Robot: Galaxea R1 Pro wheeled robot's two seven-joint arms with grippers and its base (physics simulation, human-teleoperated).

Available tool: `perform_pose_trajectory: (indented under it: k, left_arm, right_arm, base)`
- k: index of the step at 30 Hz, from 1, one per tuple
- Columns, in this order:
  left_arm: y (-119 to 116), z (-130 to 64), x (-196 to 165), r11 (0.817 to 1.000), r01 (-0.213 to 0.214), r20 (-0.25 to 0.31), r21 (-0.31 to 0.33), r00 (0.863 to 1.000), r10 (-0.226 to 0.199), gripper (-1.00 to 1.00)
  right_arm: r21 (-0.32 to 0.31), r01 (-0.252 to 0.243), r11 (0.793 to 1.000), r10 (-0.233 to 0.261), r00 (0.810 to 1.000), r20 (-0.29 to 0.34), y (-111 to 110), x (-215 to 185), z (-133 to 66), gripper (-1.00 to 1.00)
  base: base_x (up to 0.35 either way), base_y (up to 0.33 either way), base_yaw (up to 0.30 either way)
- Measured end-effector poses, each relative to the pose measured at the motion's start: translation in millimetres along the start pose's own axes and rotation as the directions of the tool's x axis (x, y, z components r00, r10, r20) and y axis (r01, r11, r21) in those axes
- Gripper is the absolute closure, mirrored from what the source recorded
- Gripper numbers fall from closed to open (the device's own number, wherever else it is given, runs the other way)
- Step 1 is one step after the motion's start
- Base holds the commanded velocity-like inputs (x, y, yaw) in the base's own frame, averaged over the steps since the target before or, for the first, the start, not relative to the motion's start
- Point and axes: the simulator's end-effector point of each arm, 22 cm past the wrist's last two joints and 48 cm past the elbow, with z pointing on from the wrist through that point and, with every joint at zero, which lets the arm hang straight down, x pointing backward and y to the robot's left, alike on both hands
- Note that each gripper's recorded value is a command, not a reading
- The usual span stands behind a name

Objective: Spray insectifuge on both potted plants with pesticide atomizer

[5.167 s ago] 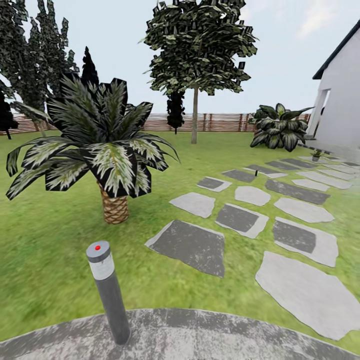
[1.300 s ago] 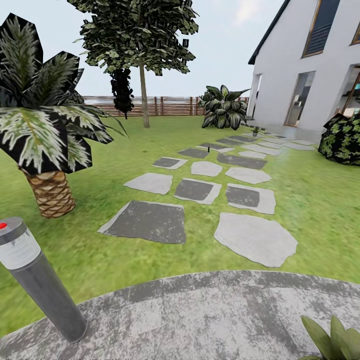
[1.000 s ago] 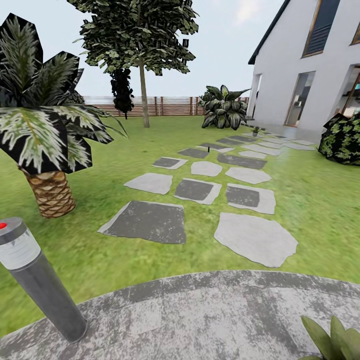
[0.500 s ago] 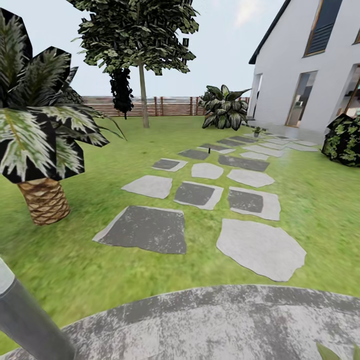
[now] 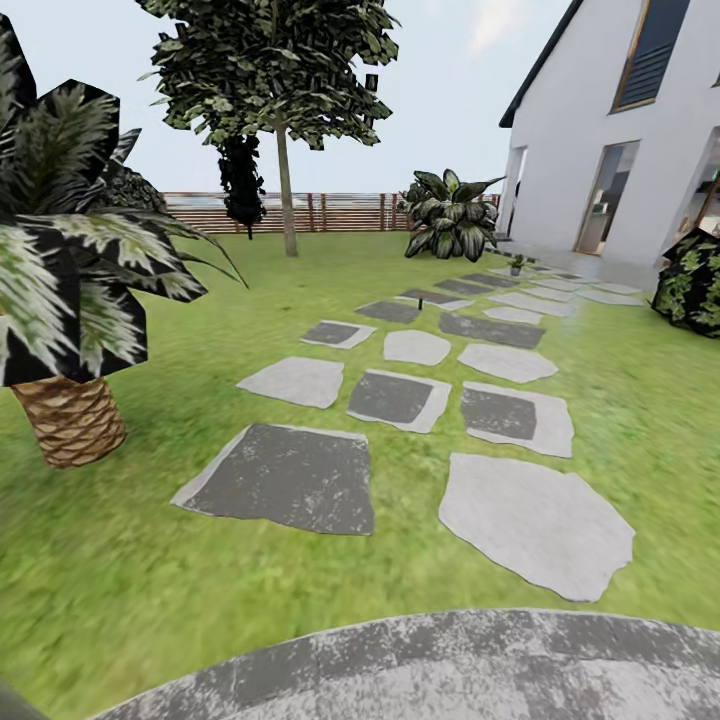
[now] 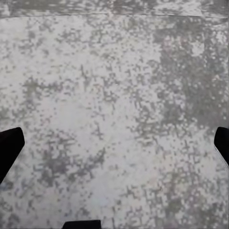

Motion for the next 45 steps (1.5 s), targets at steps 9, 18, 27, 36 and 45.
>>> perform_pose_trajectory:
  k: [9, 18, 27, 36, 45]
  left_arm:
    - [0, 0.2, 4, 1.000, -0.001, -0.009, 0.000, 1.000, 0.001, -1.00]
    - [0, 0.3, 9, 1.000, -0.003, -0.022, -0.001, 1.000, 0.003, -1.00]
    - [0, 0.4, 12, 1.000, -0.004, -0.029, -0.001, 1.000, 0.004, -1.00]
    - [0, 0.4, 12, 1.000, -0.004, -0.029, -0.001, 1.000, 0.004, -1.00]
    - [1, 0.4, 12, 1.000, -0.004, -0.029, -0.002, 1.000, 0.004, -1.00]
  right_arm:
    - [-0.001, -0.002, 1.000, 0.002, 1.000, -0.009, 2, 4, 0.1, -1.00]
    - [-0.002, -0.001, 1.000, 0.001, 1.000, -0.023, 3, 9, 0.1, -1.00]
    - [-0.002, -0.001, 1.000, 0.001, 1.000, -0.028, 3, 12, 0.1, -1.00]
    - [-0.001, -0.003, 1.000, 0.003, 1.000, -0.028, 2, 12, 0.1, -1.00]
    - [0.005, -0.003, 1.000, 0.003, 1.000, -0.029, -2, 12, 0.0, -1.00]
  base:
    - [0.338, 0.000, 0.000]
    - [0.338, 0.000, 0.000]
    - [0.338, 0.000, 0.000]
    - [0.338, -0.050, 0.000]
    - [0.338, -0.088, 0.000]
